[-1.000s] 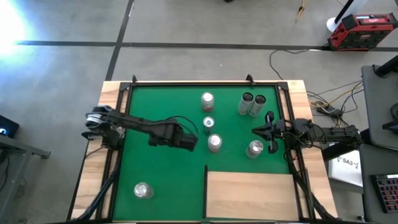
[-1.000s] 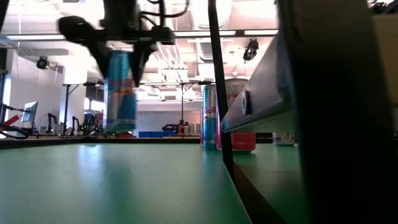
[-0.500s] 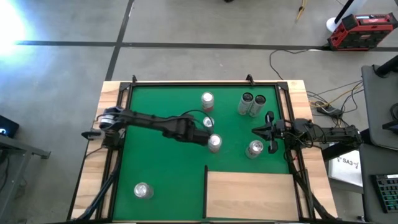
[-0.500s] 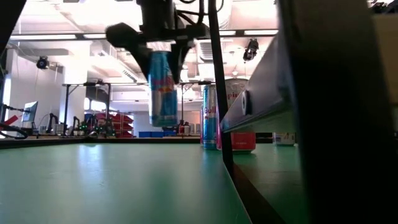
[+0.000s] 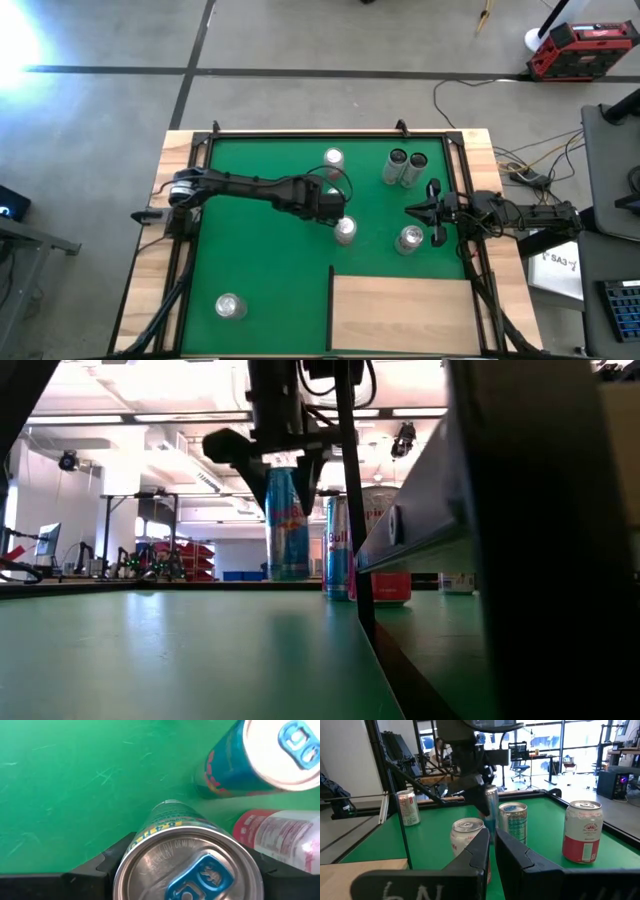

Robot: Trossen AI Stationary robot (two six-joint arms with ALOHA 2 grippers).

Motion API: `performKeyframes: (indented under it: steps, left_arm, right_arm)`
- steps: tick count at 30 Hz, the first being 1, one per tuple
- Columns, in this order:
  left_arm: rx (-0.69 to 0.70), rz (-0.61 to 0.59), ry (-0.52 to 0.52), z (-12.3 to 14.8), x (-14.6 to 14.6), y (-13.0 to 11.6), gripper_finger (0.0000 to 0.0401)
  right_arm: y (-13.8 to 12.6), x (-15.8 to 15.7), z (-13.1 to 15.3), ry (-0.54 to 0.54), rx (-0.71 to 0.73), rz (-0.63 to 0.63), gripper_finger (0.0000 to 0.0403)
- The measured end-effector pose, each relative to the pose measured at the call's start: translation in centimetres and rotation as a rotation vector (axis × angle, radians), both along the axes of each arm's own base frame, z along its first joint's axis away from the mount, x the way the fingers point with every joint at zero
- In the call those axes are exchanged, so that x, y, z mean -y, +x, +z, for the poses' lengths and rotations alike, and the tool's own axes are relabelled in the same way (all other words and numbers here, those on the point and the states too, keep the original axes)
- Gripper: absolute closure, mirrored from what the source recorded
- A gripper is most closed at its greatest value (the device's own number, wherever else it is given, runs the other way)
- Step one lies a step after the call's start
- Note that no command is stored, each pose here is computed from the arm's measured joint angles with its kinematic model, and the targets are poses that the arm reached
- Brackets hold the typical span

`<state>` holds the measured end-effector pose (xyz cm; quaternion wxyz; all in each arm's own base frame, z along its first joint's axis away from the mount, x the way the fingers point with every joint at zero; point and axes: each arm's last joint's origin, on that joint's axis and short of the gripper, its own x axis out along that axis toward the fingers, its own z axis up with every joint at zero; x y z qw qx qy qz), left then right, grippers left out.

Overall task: Place canned beverage on shelf
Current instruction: Move the left blue soda can to the center of the table

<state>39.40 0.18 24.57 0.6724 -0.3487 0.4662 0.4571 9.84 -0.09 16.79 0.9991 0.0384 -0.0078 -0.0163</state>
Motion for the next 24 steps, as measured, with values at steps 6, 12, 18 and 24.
performKeyframes:
  steps: [6, 12, 18, 24]
  left_arm:
    - [0.000, -0.019, -0.040, -0.5, -1.5, 0.5, 0.0175]
    - [-0.010, -0.007, -0.047, -0.6, -2.3, 0.4, 0.0175]
    - [-0.012, -0.006, -0.042, -0.6, -3.1, 0.3, 0.0166]
    - [-0.014, -0.010, -0.019, -0.6, -3.2, 0.3, 0.0144]
  right_arm:
    - [0.0, 0.0, 0.0, 0.001, 0.000, 0.000, 0.0380]
    - [0.0, 0.0, 0.0, 0.000, 0.000, 0.000, 0.0380]
    - [0.0, 0.0, 0.0, 0.000, 0.000, 0.000, 0.0380]
    - [0.0, 0.0, 0.0, 0.000, 0.000, 0.000, 0.0380]
